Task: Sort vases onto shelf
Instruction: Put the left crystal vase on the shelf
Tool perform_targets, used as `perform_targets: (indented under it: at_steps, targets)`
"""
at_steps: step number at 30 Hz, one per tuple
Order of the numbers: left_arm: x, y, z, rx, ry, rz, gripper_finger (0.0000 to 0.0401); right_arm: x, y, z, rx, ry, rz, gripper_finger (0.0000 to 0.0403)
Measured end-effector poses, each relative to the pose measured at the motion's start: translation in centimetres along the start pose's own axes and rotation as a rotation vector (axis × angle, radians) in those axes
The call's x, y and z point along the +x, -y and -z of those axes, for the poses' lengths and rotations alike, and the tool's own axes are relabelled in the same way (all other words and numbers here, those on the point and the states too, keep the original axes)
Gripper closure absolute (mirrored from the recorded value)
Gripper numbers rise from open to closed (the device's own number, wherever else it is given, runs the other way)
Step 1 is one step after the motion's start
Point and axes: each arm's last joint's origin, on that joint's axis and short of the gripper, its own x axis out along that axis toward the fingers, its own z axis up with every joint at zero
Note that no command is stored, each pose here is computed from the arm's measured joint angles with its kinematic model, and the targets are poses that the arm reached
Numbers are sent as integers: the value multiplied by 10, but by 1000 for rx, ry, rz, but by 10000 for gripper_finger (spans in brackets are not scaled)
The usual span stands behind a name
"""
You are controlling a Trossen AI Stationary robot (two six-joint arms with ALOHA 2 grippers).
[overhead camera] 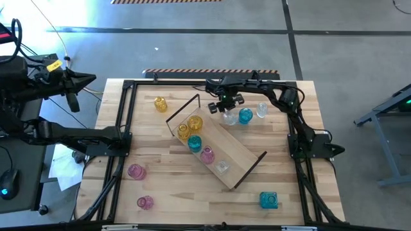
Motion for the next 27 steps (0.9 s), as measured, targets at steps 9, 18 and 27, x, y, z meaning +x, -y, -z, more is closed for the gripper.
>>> perform_targets:
  at_steps: [9, 18, 27]
  targets:
    - [0, 0, 0, 0, 0, 0, 401, -9, -17, 6, -61, 33, -35, 329]
    - [0, 0, 0, -22, 0, 0, 401, -54, -32, 1, -148, 181, 3, 329]
    - [1, 0, -1, -44, 3, -8, 401, -114, -36, 4, -212, 334, 114, 329]
